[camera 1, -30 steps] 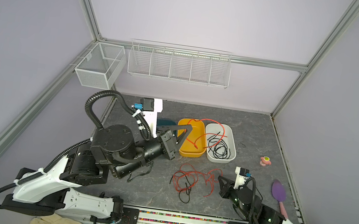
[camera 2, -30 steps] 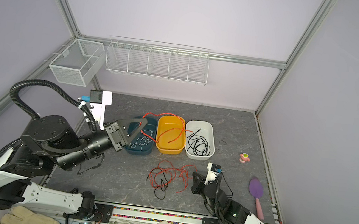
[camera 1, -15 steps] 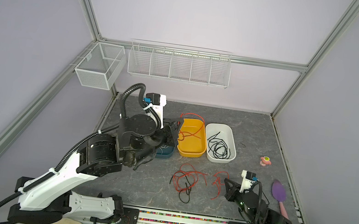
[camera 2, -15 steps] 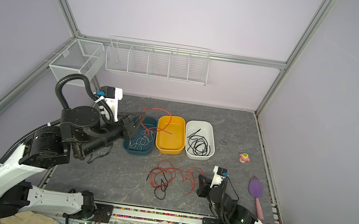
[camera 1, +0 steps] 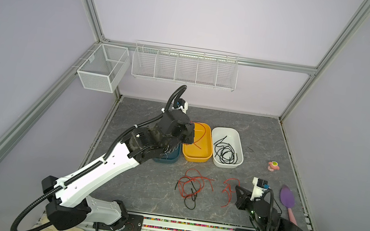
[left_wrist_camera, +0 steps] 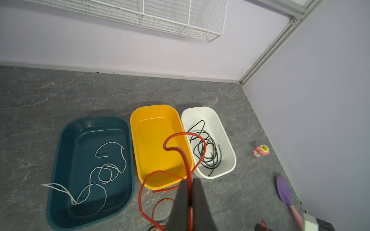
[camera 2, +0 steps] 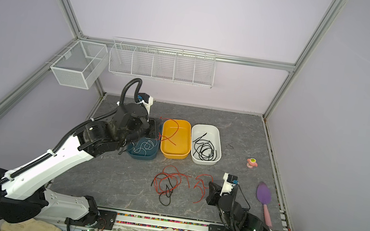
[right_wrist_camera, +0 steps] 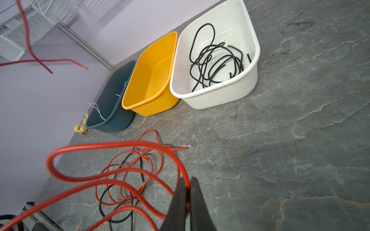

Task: Untangle the cables
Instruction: 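Carry the red cable over the yellow tub with the left gripper while the right holds, then lower the red cable into the yellow tub and open the left gripper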

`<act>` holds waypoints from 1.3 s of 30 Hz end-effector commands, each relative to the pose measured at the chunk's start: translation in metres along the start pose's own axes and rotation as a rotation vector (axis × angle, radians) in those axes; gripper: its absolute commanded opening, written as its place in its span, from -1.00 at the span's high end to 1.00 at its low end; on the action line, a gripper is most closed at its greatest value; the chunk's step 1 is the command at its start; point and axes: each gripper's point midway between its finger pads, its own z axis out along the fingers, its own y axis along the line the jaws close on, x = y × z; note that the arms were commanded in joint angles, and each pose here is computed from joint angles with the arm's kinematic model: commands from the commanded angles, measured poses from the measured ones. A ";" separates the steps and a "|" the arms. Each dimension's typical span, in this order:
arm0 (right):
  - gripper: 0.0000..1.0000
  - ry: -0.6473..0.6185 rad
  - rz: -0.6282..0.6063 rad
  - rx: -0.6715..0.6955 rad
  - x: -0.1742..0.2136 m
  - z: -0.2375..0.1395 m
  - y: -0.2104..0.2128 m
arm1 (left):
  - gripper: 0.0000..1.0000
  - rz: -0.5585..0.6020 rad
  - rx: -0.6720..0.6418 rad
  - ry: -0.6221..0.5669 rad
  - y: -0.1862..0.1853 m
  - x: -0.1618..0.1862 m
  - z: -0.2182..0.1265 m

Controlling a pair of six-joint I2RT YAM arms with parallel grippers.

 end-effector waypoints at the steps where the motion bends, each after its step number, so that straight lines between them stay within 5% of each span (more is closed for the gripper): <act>1: 0.86 -0.010 -0.027 -0.029 -0.008 -0.005 0.008 | 1.00 0.003 0.024 0.039 0.003 0.010 0.028; 19: 0.86 0.081 -0.123 -0.145 0.006 0.003 0.040 | 1.00 0.075 -0.117 0.217 0.032 0.062 0.159; 33: 0.86 0.095 -0.145 -0.160 0.005 0.000 0.045 | 1.00 0.087 -0.226 0.396 0.050 0.111 0.195; 39: 0.86 0.101 -0.150 -0.164 0.004 -0.001 0.047 | 0.60 0.105 -0.243 0.405 0.050 0.106 0.198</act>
